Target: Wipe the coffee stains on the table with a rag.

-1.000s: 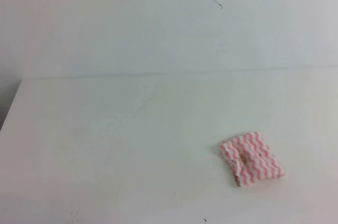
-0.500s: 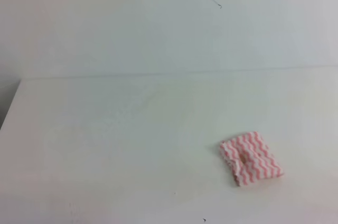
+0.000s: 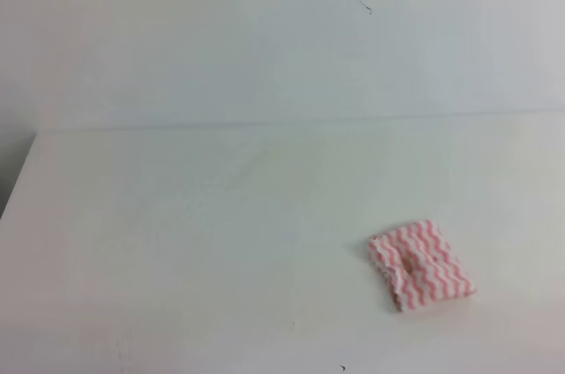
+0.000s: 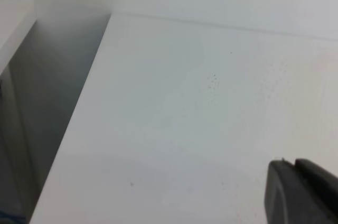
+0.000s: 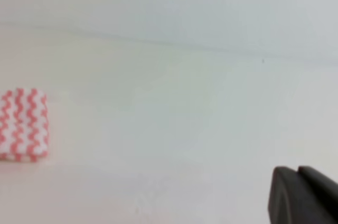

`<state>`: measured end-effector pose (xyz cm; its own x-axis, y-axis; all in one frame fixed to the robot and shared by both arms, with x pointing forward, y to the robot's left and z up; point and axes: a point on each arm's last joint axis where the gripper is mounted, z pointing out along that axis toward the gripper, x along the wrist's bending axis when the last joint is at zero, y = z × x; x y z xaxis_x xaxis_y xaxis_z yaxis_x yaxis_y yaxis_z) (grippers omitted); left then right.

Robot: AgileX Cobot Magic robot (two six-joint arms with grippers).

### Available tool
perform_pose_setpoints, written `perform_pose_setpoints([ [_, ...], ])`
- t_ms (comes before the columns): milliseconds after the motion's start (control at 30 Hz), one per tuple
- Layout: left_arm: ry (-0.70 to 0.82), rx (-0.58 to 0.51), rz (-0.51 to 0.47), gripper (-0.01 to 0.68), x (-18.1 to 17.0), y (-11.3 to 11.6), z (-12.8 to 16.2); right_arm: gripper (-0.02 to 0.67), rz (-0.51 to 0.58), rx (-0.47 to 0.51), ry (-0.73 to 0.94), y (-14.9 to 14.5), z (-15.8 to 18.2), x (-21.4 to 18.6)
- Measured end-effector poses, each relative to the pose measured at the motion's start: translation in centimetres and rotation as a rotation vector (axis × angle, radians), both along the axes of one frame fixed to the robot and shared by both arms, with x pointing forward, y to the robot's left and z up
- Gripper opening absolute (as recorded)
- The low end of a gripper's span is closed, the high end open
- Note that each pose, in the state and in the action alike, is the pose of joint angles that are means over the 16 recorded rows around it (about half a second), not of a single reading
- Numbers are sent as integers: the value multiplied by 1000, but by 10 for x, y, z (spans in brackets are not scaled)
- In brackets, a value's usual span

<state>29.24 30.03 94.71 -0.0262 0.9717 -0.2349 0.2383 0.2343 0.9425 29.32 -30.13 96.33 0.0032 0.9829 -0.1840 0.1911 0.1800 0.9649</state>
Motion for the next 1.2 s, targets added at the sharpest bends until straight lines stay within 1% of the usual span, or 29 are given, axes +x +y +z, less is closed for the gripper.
perform_pose_setpoints([
  [233,0,0,0,0,0,0,0,0,-31,0,26,-2,-5,0],
  [933,0,0,0,0,0,0,0,0,-33,0,23,-2,-5,0],
  [1033,0,0,0,0,0,0,0,0,-35,18,26,-2,-5,0],
  [1200,0,0,0,0,0,0,0,0,-44,83,30,-1,-5,-1],
])
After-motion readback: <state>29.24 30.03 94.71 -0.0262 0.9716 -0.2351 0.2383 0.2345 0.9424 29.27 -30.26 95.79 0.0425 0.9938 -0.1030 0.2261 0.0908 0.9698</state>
